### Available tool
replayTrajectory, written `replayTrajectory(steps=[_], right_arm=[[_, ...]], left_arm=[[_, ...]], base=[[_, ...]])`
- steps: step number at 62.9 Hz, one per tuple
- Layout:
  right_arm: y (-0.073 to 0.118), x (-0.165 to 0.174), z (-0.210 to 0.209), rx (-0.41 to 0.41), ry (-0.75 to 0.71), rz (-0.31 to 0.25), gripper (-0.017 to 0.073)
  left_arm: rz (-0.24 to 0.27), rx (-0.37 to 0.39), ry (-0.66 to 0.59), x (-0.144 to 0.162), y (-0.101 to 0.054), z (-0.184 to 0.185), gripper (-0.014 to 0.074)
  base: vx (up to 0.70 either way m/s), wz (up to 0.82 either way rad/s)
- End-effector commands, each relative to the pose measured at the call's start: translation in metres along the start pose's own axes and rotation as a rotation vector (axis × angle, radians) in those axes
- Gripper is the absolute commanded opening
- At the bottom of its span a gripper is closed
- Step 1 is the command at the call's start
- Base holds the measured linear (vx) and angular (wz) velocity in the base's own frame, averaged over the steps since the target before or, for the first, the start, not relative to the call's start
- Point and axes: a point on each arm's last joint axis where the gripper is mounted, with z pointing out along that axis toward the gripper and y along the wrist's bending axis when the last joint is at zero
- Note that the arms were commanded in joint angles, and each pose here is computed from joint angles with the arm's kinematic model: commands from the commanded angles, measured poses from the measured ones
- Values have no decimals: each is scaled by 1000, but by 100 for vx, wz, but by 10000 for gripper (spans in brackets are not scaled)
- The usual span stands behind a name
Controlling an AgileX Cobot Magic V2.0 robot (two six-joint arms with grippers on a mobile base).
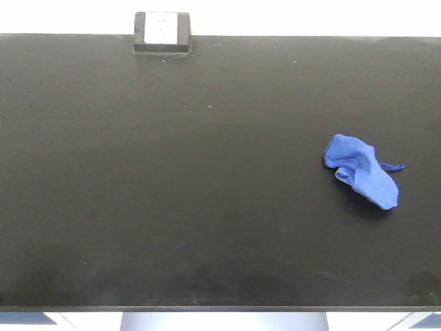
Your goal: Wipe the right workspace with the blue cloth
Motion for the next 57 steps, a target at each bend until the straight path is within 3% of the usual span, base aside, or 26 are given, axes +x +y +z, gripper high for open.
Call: replayTrajectory(steps=[1,45,49,54,57], right_arm=[[-1,-9,-8,37,-95,28,-10],[0,-9,-12,36,-105,25,-8],[0,-9,-12,42,-102,12,-8],[-4,-8,-13,85,-91,-51,-8],[-5,-6,-15,106,-81,-52,-8]], left_arm=[[-6,18,-63,2,-1,1,-6],[-6,18,-63,2,-1,1,-6],[-6,18,-63,2,-1,1,-6],[-6,18,-63,2,-1,1,-6],[-6,18,-63,2,-1,1,-6]], base=[[0,0],[0,0],[0,0],[0,0],[0,0]])
